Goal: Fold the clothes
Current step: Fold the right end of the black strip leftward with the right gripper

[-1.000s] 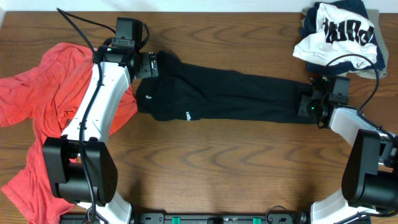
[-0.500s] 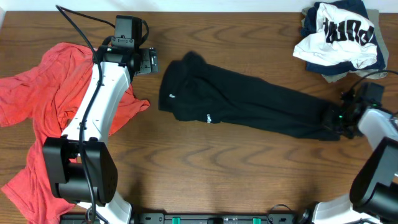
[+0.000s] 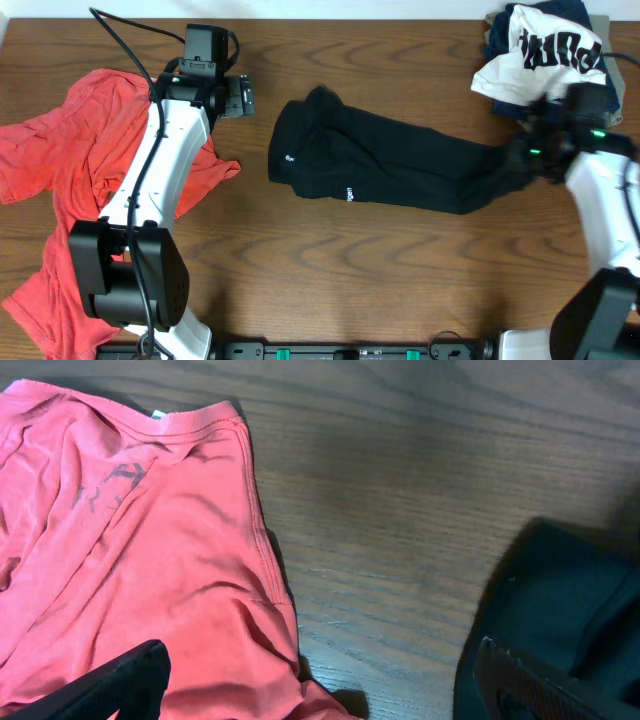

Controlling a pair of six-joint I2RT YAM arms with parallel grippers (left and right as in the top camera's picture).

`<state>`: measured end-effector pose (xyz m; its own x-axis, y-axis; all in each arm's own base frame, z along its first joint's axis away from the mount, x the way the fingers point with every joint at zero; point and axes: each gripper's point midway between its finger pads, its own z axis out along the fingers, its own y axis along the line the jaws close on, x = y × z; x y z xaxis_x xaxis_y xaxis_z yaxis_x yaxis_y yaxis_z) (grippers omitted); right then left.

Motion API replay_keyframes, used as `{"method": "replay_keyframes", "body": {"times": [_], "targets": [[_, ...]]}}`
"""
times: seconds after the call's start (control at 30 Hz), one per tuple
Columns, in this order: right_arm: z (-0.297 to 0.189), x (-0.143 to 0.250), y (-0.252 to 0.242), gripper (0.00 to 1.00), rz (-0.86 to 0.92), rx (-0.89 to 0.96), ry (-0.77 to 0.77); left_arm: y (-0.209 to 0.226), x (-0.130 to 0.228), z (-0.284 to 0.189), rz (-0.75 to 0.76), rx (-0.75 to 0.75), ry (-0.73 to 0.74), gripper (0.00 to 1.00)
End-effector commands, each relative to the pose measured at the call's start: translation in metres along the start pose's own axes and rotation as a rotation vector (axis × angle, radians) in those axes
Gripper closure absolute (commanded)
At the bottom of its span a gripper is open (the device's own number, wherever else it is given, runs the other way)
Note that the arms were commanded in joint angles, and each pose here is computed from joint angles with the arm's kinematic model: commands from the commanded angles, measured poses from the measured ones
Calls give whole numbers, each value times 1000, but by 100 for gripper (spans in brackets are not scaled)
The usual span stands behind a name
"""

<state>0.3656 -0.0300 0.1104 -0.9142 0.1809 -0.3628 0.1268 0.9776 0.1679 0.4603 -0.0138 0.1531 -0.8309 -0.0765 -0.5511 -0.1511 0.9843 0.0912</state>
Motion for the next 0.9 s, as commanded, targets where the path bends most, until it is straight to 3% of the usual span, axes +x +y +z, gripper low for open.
{"method": "replay_keyframes", "body": {"times": [0.0, 0.3, 0.63, 0.67, 0.7, 0.73, 0.8, 0.83, 0.87], "targets": [[20, 9, 42, 99, -62, -43, 50, 5, -11, -9, -3, -9, -35, 2], [68, 35, 139, 99, -202, -119, 100, 4, -14, -9, -6, -7, -50, 2], [76, 18, 184, 99, -226, -177, -22, 4, -16, -9, -8, -5, -57, 2], [75, 16, 187, 94, -221, -183, -31, 4, -16, -9, -8, -5, -57, 2], [75, 14, 188, 81, -217, -184, -40, 4, -16, -9, -8, -5, -57, 2], [75, 12, 190, 55, -213, -190, -51, 4, -16, -9, -9, -5, -57, 2], [74, 9, 194, 23, -209, -204, -64, 4, -16, -9, -9, -5, -57, 2], [72, 9, 199, 10, -212, -230, -64, 4, -16, -9, -9, -5, -57, 2], [70, 9, 204, 6, -214, -262, -61, 4, -16, -9, -8, -5, -57, 2]]}}
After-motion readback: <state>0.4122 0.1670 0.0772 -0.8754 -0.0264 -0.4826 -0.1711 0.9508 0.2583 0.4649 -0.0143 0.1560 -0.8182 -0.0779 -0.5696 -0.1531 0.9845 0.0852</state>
